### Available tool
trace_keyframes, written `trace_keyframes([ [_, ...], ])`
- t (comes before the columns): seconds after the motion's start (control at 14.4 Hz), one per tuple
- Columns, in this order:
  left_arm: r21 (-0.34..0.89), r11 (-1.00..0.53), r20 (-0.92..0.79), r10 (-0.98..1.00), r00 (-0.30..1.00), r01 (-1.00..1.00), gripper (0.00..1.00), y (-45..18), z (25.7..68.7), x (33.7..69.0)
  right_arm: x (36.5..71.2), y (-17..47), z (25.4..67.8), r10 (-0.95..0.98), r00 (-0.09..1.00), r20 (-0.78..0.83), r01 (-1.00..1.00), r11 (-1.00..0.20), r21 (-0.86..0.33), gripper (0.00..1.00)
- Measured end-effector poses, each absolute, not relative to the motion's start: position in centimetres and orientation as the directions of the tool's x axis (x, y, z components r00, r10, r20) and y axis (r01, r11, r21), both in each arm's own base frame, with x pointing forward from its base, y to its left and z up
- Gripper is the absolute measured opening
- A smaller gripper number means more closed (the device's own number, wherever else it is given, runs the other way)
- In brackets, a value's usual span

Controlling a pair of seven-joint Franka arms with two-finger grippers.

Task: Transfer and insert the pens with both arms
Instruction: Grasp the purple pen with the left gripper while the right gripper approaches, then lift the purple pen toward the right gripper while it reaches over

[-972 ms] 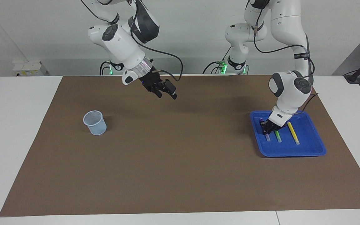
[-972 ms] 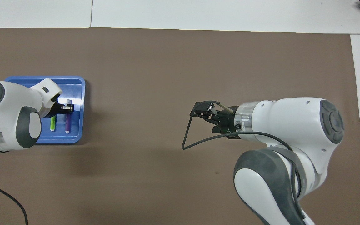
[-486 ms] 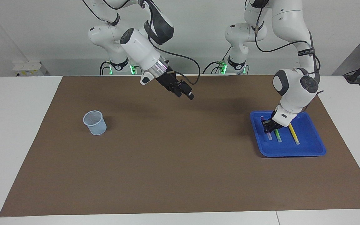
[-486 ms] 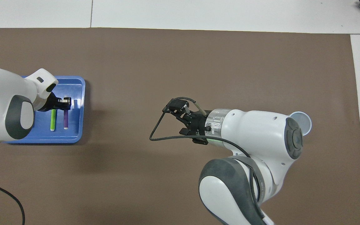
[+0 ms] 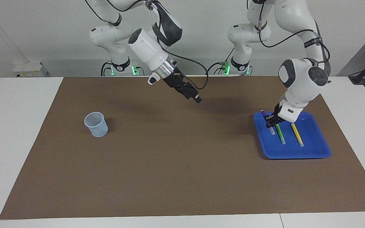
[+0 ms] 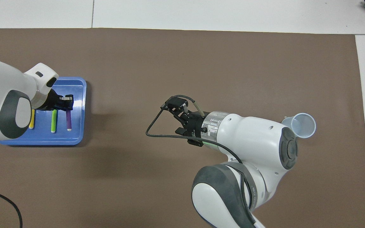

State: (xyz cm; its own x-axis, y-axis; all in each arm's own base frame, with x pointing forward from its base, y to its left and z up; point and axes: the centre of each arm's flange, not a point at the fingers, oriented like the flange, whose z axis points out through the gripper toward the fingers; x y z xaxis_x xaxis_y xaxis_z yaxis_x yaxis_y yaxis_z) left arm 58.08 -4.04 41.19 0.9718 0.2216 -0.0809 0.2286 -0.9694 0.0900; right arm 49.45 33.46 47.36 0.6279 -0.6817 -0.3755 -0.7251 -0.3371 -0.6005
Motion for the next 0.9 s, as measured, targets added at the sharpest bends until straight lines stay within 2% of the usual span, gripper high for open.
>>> trace_keyframes([
  [0.35,0.194,-0.818,-0.194,0.509,0.839,0.541,0.17,-5.8,44.6,56.6,49.0,34.6,47.0,-0.689,0.598,-0.408,-0.740,-0.280,-0.611,1.00],
  [0.62,0.240,-0.662,-0.307,0.642,0.703,0.710,0.17,-7.4,45.6,55.7,47.4,36.9,47.0,-0.663,0.629,-0.406,-0.725,-0.312,-0.615,1.00],
  [0.9,0.268,-0.507,-0.398,0.716,0.573,0.819,0.17,-7.8,47.9,52.1,45.4,39.5,47.3,-0.616,0.703,-0.357,-0.658,-0.372,-0.655,1.00],
])
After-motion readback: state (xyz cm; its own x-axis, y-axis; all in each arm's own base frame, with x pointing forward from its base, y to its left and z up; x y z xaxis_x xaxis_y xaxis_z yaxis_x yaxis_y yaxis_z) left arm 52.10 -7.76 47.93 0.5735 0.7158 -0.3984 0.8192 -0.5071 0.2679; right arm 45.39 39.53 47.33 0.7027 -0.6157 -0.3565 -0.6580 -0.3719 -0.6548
